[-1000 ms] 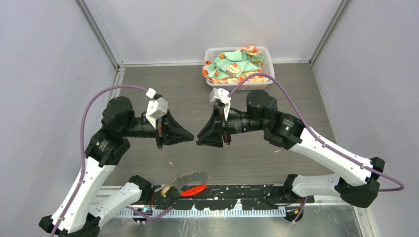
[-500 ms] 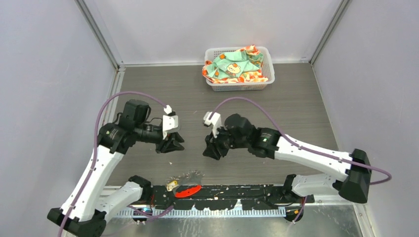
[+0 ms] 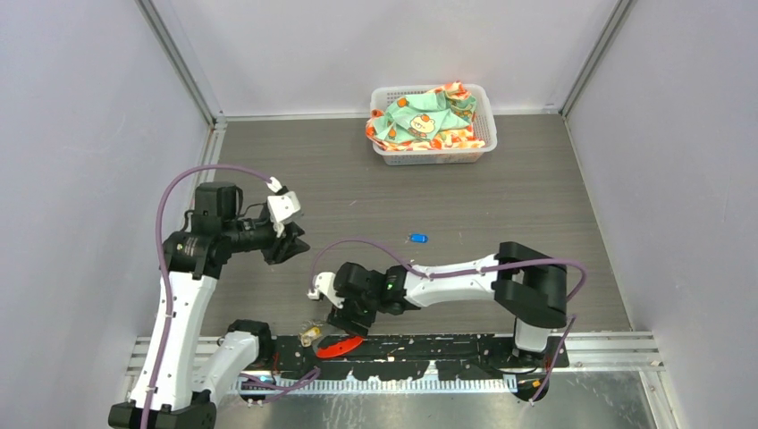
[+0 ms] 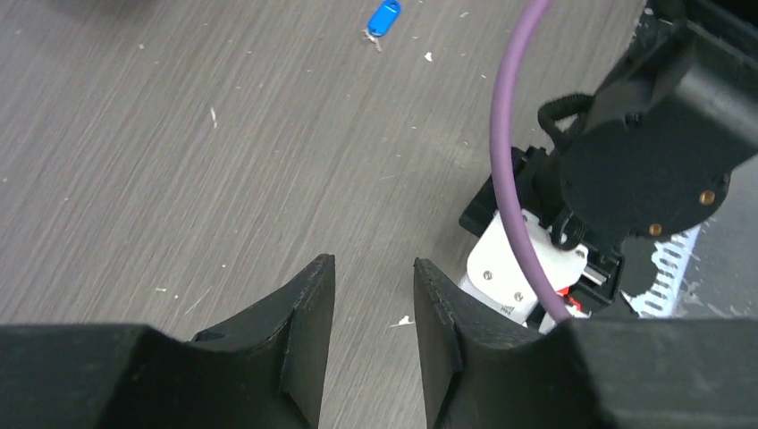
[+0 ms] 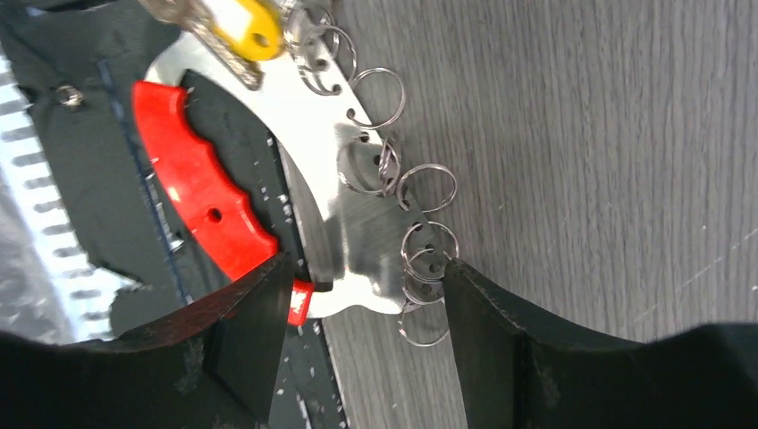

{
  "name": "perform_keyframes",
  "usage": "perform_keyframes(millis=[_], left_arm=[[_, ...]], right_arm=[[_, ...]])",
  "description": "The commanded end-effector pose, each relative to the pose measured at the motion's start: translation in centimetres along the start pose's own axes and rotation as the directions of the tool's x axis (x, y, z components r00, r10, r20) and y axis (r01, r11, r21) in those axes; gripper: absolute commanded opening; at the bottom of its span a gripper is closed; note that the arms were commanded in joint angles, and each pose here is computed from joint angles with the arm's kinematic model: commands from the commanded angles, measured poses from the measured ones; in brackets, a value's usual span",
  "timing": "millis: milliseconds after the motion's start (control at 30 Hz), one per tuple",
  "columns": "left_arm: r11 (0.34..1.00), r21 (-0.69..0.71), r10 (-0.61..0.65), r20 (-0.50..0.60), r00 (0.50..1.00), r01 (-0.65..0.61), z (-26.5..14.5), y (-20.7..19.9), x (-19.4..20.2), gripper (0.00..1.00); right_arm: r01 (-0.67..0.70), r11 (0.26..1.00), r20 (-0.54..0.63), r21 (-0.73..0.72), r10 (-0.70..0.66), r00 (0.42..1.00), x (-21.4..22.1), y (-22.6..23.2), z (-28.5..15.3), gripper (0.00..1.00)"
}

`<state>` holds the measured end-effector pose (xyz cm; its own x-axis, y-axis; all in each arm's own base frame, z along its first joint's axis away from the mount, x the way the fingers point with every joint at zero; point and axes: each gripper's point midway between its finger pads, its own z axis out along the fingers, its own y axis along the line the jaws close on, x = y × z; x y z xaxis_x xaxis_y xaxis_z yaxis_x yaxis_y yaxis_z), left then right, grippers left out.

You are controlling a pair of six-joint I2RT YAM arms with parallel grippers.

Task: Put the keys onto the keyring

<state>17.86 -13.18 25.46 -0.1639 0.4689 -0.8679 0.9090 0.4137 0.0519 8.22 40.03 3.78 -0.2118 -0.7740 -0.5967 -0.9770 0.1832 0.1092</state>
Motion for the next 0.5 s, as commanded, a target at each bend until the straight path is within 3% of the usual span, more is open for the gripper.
perform_keyframes(millis=[0,200,333,467], left_arm=[[0.996,-0.089,-0.005,0.048,0.999,0.009,-0.5,1.7,-1.2,0.40],[0.993,-0.115,0.010,0.086,0.996,0.000,-0.9,2.2,-2.6,0.43],[0.990,-0.137,0.026,0.081,0.996,-0.015,-0.9,2.8,-2.8,0.43],[0.991,-0.132,0.032,0.083,0.996,-0.021,-0.7,3.0,-2.8,0.43]], right_arm=[[0.048,0.996,0.053,0.081,-0.053,0.997,-2.6,-1.4,0.9,0.66],[0.035,0.962,-0.041,0.270,-0.025,0.999,-0.4,-5.3,1.9,0.63],[-0.108,0.906,-0.065,0.408,0.147,0.987,1.6,-10.5,1.1,0.51],[-0.260,0.815,-0.004,0.518,0.307,0.952,3.7,-15.2,-1.8,0.51]])
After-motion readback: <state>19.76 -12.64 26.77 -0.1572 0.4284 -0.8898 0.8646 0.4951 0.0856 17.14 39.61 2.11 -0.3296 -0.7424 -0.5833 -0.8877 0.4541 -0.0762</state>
